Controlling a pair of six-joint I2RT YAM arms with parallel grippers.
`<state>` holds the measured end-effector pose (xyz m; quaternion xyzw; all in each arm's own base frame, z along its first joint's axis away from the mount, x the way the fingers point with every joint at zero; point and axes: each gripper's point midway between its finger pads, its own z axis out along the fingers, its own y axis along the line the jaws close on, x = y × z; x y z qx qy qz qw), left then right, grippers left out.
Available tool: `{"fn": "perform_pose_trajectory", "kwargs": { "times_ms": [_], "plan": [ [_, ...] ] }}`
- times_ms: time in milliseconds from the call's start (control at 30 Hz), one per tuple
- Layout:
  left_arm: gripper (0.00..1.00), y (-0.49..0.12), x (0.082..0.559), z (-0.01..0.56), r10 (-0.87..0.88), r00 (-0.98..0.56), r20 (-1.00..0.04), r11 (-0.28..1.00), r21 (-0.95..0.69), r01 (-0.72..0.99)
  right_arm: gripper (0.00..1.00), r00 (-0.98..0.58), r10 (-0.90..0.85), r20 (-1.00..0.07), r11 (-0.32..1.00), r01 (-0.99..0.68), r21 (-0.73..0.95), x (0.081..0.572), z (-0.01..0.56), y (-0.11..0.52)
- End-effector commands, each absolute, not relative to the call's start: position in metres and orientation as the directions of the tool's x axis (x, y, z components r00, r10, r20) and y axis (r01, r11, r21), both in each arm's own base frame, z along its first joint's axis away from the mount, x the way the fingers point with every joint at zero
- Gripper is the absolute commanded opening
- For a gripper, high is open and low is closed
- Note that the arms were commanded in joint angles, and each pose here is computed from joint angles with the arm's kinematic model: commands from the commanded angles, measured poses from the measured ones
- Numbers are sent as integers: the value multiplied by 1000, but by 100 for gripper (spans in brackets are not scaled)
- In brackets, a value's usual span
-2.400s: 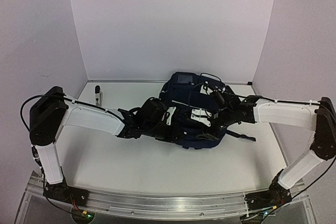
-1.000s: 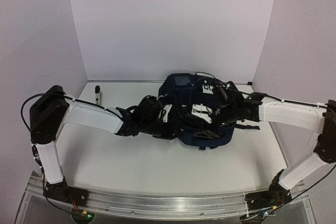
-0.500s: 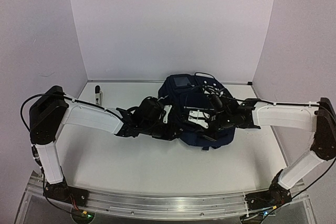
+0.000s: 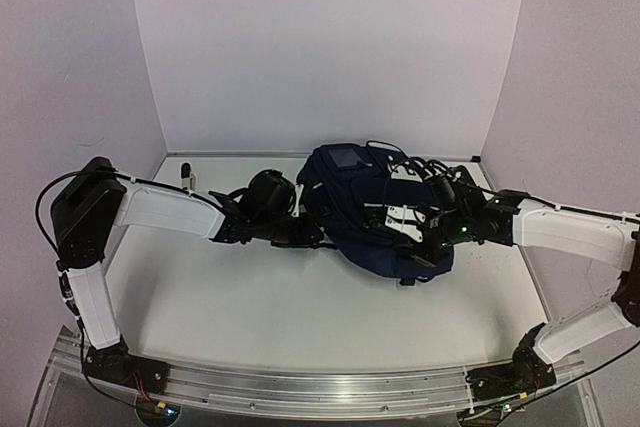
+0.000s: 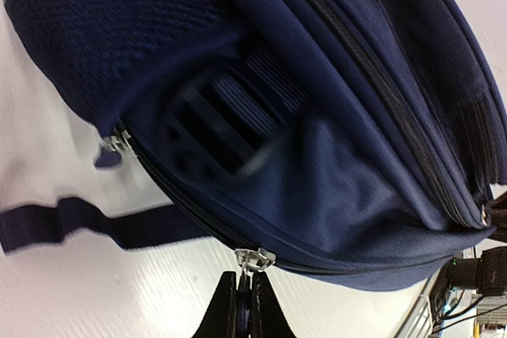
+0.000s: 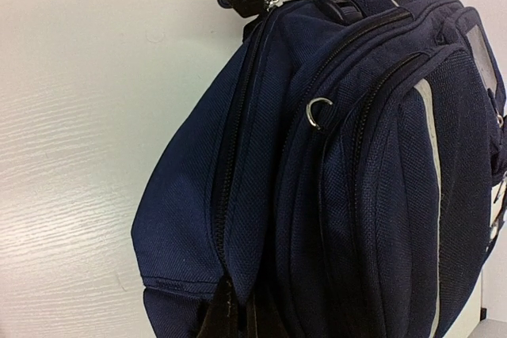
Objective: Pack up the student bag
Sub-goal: Zip the student bag at the center of the board.
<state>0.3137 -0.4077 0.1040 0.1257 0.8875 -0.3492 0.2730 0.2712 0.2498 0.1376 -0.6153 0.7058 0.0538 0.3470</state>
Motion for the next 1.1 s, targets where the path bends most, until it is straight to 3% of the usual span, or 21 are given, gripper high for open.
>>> {"fn": "perform_pose_trajectory", "kwargs": {
  "times_ms": [0, 167, 433, 833, 867, 933, 1067],
  "plan": [
    [0, -353, 374, 90, -81, -804, -589, 851, -460, 251, 0, -66, -866, -496, 286, -878, -383, 276, 143, 213],
    [0, -335, 397, 79, -136, -806, -576, 861, -471, 191, 0, -81, -864, -497, 286, -890, -354, 271, 139, 211],
    [0, -358, 413, 91, -55, -795, -604, 830, -471, 300, 0, -145, -798, -585, 303, -935, -183, 260, 140, 238],
    [0, -379, 441, 98, -21, -798, -603, 803, -486, 346, 1, -181, -728, -662, 216, -976, 30, 232, 149, 337],
    [1, -378, 442, 99, -24, -799, -601, 800, -490, 345, 4, -193, -712, -675, 217, -975, 49, 233, 156, 346],
    [6, -369, 443, 105, -40, -800, -599, 800, -498, 333, 18, -230, -687, -689, 234, -968, 90, 237, 166, 358],
    [39, -346, 436, 123, -55, -797, -602, 806, -498, 320, 43, -249, -658, -710, 299, -953, 57, 254, 186, 352]
  ]
}}
